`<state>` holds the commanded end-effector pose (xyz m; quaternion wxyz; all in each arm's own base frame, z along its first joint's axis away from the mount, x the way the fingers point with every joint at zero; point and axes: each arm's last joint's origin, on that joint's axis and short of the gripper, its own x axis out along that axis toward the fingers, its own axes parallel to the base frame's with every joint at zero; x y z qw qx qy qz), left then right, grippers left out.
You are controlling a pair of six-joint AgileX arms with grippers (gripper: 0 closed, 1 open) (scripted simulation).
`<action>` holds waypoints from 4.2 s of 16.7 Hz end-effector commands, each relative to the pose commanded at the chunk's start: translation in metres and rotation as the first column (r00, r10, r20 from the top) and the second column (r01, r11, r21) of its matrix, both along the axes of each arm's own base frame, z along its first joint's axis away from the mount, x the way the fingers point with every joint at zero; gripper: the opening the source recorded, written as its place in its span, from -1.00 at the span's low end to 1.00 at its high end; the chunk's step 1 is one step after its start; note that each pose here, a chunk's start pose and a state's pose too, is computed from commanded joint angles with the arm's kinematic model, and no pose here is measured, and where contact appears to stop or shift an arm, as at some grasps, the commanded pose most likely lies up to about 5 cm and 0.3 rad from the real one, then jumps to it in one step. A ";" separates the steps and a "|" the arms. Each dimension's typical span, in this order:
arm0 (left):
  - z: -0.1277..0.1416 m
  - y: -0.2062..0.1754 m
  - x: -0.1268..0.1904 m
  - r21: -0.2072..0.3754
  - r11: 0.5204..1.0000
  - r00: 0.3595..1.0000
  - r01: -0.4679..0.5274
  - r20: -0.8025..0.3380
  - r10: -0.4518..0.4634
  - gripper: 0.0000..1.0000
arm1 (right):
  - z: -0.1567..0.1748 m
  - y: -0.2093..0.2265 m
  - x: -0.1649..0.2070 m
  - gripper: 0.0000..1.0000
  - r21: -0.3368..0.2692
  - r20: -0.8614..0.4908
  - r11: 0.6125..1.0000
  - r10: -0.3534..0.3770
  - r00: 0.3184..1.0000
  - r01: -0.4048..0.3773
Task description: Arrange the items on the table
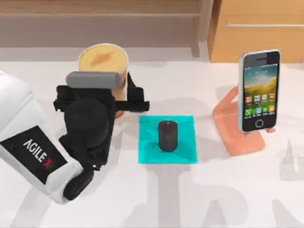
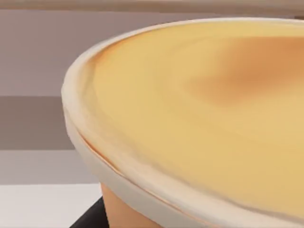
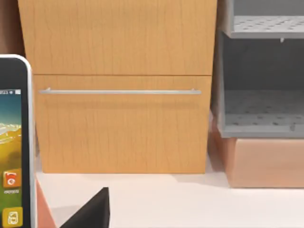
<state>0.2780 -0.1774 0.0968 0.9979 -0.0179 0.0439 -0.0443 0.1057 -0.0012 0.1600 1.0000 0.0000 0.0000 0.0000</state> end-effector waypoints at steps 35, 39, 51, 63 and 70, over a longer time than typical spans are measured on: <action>0.160 -0.069 0.163 -0.004 1.000 1.000 -0.014 -0.017 0.014 -1.00 | 0.000 0.000 0.000 1.00 0.000 0.000 1.000 0.000 1.000 0.000; 0.156 -0.060 0.177 0.032 0.998 0.998 -0.060 -0.011 0.060 -1.00 | 0.000 0.000 0.000 1.00 0.000 0.000 1.000 0.000 1.000 0.000; 0.156 -0.060 0.177 0.032 0.998 0.998 -0.060 -0.011 0.060 -1.00 | 0.000 0.000 0.000 1.00 0.000 0.000 1.000 0.000 1.000 0.000; 0.156 -0.060 0.177 0.032 0.998 0.998 -0.060 -0.011 0.060 0.81 | 0.000 0.000 0.000 1.00 0.000 0.000 1.000 0.000 1.000 0.000; 0.156 -0.060 0.177 0.032 0.998 0.998 -0.060 -0.011 0.060 1.00 | 0.000 0.000 0.000 1.00 0.000 0.000 1.000 0.000 1.000 0.000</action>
